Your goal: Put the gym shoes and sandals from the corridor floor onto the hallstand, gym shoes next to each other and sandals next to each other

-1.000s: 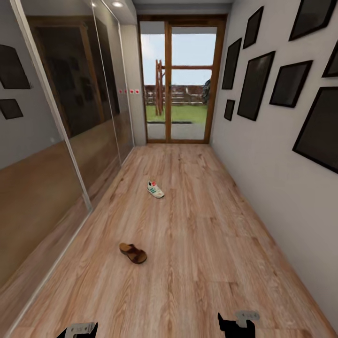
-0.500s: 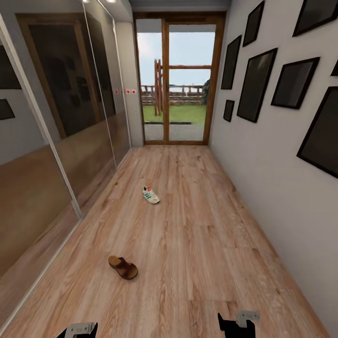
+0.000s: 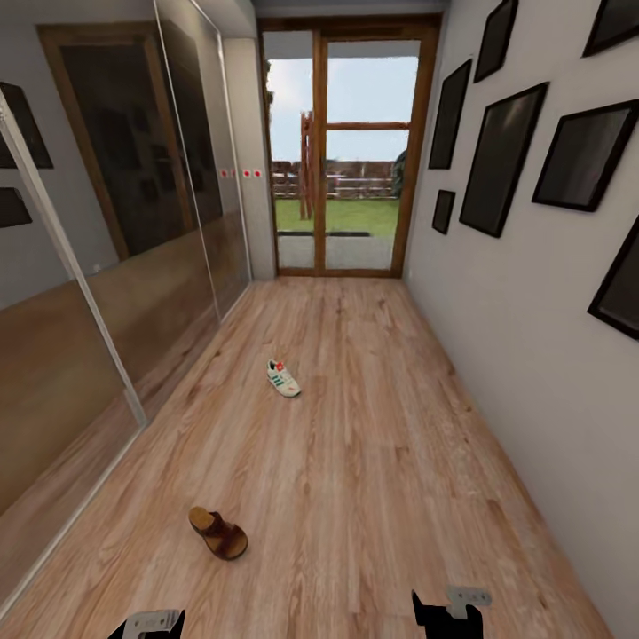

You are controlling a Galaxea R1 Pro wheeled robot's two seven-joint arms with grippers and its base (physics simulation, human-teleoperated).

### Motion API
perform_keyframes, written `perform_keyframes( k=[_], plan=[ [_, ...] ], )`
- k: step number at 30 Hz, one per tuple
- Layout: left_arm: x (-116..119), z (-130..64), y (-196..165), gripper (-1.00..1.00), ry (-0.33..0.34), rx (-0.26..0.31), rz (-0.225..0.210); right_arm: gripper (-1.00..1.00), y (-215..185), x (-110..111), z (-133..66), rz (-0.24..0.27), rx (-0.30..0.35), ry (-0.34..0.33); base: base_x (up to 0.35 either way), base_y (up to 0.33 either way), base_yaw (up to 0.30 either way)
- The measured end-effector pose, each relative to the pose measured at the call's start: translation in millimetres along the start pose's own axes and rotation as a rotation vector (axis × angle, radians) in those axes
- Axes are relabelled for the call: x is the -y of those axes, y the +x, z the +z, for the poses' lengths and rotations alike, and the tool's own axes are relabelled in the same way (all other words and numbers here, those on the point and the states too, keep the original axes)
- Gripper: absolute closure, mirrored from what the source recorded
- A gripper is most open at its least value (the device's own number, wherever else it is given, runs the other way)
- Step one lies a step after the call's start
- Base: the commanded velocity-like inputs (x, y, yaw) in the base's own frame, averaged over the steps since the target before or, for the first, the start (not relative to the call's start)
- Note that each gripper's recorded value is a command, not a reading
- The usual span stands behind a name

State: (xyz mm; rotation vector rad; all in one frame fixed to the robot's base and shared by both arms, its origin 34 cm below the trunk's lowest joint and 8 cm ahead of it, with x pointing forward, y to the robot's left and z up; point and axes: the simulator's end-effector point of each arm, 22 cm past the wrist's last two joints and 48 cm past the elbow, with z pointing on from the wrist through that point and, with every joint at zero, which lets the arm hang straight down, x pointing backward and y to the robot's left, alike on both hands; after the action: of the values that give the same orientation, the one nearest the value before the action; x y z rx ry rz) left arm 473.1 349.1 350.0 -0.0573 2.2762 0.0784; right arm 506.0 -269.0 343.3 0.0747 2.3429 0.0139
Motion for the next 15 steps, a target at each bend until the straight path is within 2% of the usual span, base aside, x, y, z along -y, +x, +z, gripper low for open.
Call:
perform_keyframes(
  k=[6, 15],
  plan=[
    [0.2, 0.0, 0.0, -1.00, 0.000, 0.000, 0.000, -1.00, 0.0, 0.3, 0.0, 0.001, 0.000, 0.001, 0.285, -0.159, 0.201],
    [0.6, 0.0, 0.1, -1.00, 0.000, 0.000, 0.000, -1.00, -0.1, 0.5, 0.0, 0.002, 0.000, 0.002, 0.284, -0.159, 0.043]
  ],
)
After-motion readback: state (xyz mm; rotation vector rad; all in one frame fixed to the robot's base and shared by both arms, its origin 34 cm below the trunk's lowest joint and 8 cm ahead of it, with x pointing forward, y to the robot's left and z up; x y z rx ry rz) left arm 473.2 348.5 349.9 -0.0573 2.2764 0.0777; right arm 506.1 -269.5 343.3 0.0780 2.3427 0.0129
